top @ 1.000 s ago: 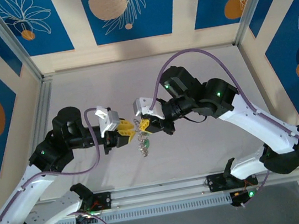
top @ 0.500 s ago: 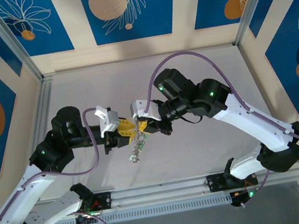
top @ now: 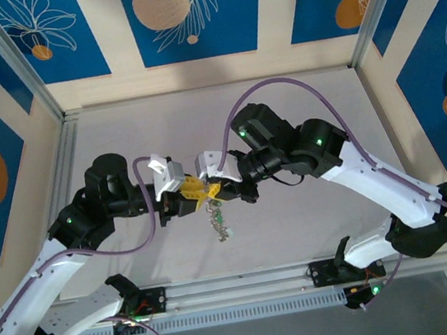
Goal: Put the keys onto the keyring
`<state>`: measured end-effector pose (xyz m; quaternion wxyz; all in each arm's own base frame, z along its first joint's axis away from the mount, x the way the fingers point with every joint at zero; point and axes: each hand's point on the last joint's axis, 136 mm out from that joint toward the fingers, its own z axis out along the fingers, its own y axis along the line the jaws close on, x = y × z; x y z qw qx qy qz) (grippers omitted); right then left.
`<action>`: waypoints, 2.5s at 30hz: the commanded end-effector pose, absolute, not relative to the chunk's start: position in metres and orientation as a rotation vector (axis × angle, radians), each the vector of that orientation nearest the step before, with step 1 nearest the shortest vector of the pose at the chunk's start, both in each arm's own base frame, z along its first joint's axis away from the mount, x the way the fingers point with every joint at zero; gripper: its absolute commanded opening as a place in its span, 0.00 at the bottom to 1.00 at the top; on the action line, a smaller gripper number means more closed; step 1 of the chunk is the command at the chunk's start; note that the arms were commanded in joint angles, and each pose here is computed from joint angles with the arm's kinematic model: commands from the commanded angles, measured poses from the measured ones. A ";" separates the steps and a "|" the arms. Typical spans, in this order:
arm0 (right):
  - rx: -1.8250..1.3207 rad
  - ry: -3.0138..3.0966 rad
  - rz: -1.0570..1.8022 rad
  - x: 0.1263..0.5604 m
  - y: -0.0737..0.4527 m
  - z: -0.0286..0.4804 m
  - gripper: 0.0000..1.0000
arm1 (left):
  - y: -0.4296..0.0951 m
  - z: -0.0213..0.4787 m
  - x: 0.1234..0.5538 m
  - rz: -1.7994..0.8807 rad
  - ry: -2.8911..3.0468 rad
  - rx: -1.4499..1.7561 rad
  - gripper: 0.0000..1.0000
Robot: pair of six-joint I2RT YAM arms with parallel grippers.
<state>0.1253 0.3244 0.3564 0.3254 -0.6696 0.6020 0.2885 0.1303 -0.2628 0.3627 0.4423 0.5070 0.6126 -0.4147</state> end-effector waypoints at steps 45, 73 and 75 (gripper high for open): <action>-1.553 1.547 1.077 0.118 0.314 0.364 0.26 | -0.265 0.390 0.108 -1.164 1.276 1.221 0.00; -1.554 1.588 1.146 0.126 0.323 0.346 0.02 | -0.265 0.400 0.104 -1.215 1.169 1.163 0.00; -1.545 1.603 1.128 0.130 0.324 0.344 0.02 | -0.265 0.400 0.105 -1.215 1.164 1.158 0.00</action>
